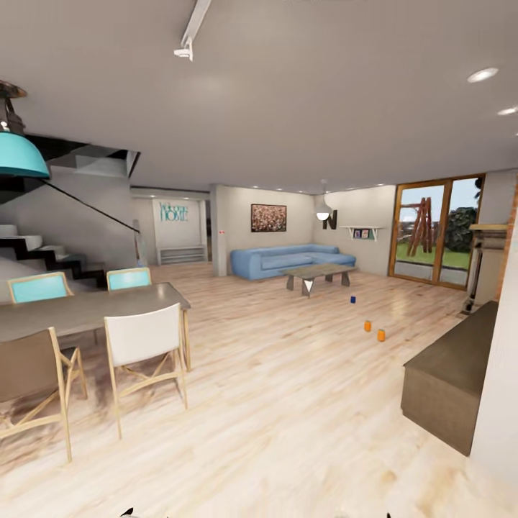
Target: Put the three can of soda from the living room inside the tash can in the kitchen.
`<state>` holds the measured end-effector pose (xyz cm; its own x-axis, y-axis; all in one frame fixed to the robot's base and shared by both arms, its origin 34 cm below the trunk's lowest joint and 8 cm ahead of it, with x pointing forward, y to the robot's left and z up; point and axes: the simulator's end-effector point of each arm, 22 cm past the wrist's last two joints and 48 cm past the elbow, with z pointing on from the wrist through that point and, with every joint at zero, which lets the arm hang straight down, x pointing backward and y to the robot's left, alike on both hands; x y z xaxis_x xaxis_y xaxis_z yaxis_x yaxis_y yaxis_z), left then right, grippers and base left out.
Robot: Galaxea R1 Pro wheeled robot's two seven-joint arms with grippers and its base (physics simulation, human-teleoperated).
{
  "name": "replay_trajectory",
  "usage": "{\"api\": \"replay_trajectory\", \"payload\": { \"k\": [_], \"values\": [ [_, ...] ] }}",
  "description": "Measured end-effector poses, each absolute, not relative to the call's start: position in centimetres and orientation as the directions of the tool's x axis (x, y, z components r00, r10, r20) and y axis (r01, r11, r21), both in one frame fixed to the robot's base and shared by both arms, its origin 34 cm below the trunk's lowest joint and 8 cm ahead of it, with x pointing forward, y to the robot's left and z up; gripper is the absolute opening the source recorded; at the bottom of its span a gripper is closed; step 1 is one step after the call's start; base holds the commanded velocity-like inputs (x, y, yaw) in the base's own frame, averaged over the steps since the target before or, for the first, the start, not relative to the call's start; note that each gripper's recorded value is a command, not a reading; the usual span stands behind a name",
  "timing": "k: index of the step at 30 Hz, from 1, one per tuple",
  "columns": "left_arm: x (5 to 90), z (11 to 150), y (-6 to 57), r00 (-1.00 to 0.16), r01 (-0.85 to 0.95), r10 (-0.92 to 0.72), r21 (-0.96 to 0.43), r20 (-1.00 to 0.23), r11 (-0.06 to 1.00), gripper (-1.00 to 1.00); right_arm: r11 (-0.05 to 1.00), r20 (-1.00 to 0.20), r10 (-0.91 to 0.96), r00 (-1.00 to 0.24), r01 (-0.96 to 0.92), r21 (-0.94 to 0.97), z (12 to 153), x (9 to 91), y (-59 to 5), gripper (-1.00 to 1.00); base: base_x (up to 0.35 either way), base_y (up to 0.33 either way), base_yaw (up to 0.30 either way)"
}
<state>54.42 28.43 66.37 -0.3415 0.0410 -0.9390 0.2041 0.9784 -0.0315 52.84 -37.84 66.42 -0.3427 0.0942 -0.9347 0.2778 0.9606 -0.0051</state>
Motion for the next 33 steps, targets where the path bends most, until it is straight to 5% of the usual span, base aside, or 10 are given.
{"api": "replay_trajectory", "payload": {
  "k": [33],
  "values": [
    [54.16,65.76,28.51,-0.355,0.205,0.046,-0.030,-0.934,0.978,1.00,0.956,-0.930,0.113,-0.351,0.293,0.005,65.88,52.61,-38.09,1.00,0.213,0.246,-0.247]
  ]
}}
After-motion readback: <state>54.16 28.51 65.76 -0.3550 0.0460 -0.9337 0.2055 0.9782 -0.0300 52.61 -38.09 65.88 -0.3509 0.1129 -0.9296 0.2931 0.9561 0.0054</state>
